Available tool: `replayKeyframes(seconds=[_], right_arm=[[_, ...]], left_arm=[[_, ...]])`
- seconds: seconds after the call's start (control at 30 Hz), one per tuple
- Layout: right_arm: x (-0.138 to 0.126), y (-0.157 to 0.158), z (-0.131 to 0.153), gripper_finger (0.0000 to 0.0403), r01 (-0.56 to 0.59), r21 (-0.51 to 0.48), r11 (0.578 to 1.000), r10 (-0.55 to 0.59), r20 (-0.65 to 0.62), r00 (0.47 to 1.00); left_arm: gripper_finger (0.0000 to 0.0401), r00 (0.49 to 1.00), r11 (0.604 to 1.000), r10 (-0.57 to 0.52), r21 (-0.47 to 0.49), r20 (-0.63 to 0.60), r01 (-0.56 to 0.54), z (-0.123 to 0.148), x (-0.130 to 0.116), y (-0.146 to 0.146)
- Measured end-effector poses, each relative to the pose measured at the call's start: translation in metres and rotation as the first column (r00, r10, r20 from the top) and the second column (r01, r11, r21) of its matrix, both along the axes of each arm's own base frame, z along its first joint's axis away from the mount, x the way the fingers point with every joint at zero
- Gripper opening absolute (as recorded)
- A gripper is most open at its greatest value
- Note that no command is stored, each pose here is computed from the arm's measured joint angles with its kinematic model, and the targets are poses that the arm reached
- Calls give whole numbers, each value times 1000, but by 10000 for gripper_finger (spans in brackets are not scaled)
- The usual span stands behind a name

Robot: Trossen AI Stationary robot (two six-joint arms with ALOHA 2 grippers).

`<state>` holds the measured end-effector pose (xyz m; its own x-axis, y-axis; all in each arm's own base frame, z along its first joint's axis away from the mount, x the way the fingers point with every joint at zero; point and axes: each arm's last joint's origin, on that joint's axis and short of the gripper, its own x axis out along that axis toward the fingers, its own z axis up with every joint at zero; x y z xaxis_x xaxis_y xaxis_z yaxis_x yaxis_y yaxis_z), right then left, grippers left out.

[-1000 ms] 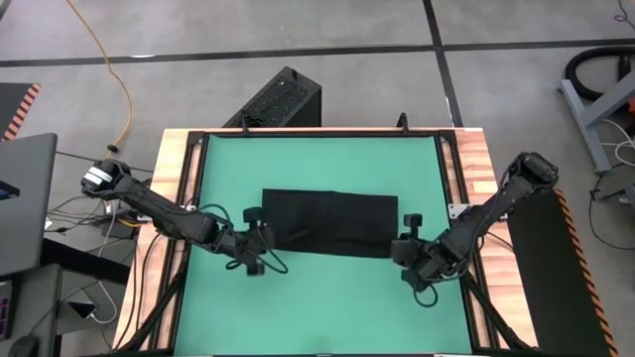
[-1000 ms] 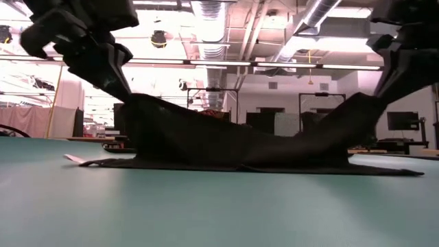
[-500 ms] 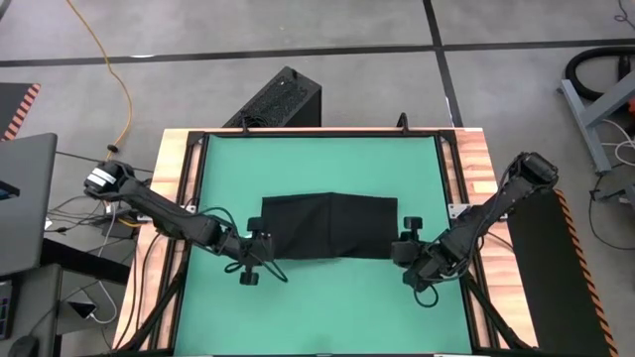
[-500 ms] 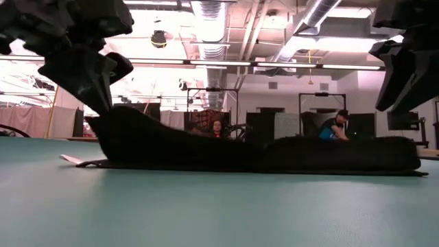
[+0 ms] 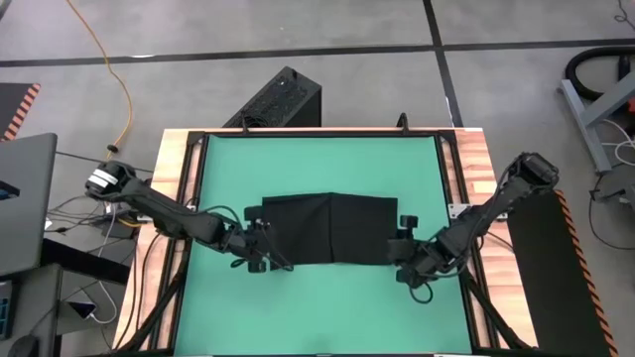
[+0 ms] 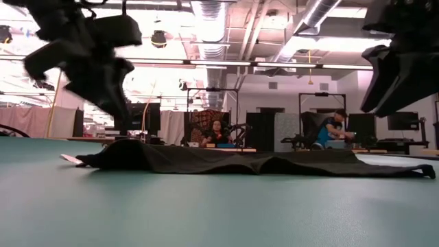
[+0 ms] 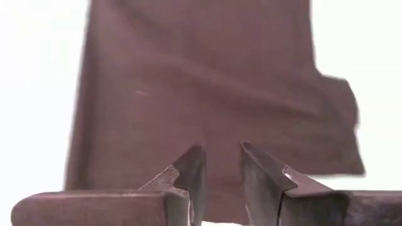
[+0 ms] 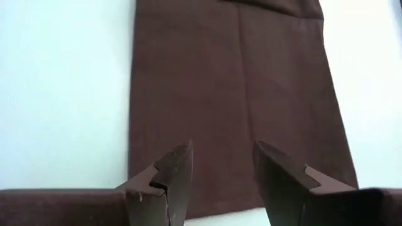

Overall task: Roll towel into tight, uniform cylinder
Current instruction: Roll the black towel

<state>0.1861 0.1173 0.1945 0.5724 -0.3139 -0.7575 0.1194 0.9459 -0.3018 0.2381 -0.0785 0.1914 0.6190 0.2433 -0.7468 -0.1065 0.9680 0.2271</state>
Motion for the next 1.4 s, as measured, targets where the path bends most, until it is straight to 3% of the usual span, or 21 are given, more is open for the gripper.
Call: replayKeyframes(seconds=[0.2,0.3,0.43,0.63,0.8,0.9,1.03,1.17,1.27,1.4], right_arm=[[3,-6,-2,187,36,-9,999,-36,14,999],[5,-1,0,187,-17,-7,1000,17,38,999],[7,12,3,187,-147,1,989,147,76,986],[0,13,-9,187,-148,40,988,145,62,987],[-3,14,-13,187,-147,49,988,144,56,988],[-2,11,-13,187,-141,29,990,139,51,989],[2,4,-13,187,-100,19,995,99,41,994],[7,-5,-13,187,-71,4,997,71,35,997],[11,-12,-13,187,-40,-2,999,40,33,999],[16,-21,-13,187,-13,-16,1000,13,25,1000]], left_arm=[[79,976,983,144,95,162,-160,27,-13,11],[74,992,998,-1,60,124,-6,29,-15,5],[62,969,971,-235,69,81,230,19,-11,-17],[54,954,944,-299,155,32,290,-5,-6,-43],[62,971,964,-237,129,23,232,-18,-3,-48],[68,991,977,-120,184,52,109,-19,-4,-43],[70,989,963,20,265,146,-58,-8,-3,-29],[70,974,941,137,283,183,-186,8,-5,-2],[71,981,936,159,298,112,-186,10,-4,21],[71,995,971,99,215,22,-102,8,4,47]])
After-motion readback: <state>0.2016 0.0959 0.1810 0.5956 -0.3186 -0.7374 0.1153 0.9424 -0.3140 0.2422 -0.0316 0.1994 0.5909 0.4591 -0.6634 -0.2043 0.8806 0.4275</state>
